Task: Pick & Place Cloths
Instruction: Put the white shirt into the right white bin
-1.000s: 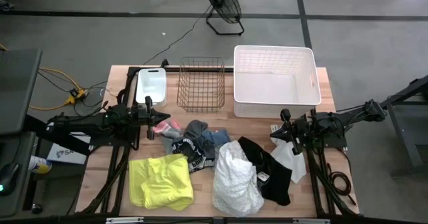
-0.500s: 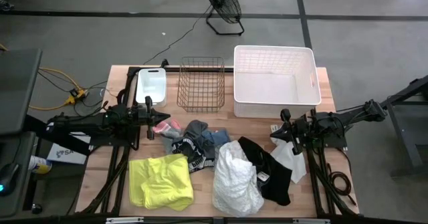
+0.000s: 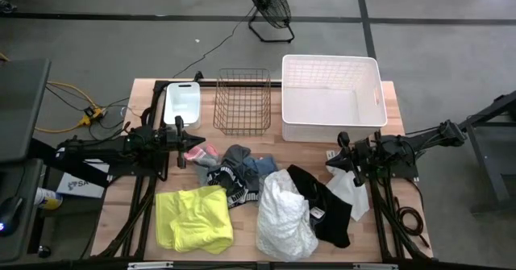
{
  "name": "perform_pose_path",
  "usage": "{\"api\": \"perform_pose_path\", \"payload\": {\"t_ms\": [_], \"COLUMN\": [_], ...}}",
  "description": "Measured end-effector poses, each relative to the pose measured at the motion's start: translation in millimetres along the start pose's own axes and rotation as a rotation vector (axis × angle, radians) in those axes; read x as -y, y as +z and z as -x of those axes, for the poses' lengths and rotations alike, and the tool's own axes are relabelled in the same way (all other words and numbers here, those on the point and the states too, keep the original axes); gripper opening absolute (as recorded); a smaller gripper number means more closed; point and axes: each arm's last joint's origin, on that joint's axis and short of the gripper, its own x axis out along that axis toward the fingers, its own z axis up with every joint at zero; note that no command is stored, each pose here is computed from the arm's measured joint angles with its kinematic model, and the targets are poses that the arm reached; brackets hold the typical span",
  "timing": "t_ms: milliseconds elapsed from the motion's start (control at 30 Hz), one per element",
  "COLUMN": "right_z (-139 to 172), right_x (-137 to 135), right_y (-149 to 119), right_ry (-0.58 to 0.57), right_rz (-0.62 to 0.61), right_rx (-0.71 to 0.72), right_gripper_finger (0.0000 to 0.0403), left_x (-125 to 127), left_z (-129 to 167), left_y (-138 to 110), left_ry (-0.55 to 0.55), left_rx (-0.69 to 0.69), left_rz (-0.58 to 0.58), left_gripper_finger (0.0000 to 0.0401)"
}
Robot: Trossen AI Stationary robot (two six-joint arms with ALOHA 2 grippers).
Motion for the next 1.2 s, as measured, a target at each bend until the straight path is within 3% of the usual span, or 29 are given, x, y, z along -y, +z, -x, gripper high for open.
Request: {"api": "perform_pose_path", "payload": {"t_ms": [267,433,600,767,1000,1200], "right_z": [0.1,0.2,-0.5,-2.5,-13.3,-27.2], "right_x": [-1.0,-2.7,-6.3,-11.2,-21.7,-37.2], "right_y": [4.4,5.4,13.1,31.2,62.4,78.2], "right_ry": [0.014,0.065,0.111,0.095,0.131,0.202], "right_rz": [-0.091,-0.245,-0.315,-0.497,-0.572,-0.541], "right_rx": [0.044,0.034,-0.032,-0.131,-0.221,-0.306], "right_gripper_finger": [0.0003,0.0003,0.0003,0.0003,0.0003,0.0003], "left_x": [0.0,0.0,0.0,0.0,0.0,0.0], "left_z": [0.0,0.0,0.0,0.0,0.0,0.0], "left_y": [0.0,0.1,0.2,0.0,0.1,0.0], "left_ry": [0.0,0.0,0.0,-0.001,0.0,0.0], "left_rx": [0.0,0.0,0.001,0.0,0.0,0.0], "left_rz": [0.0,0.0,0.0,0.0,0.0,0.0], "left_gripper_finger": [0.0,0.0,0.0,0.0,0.0,0.0]}}
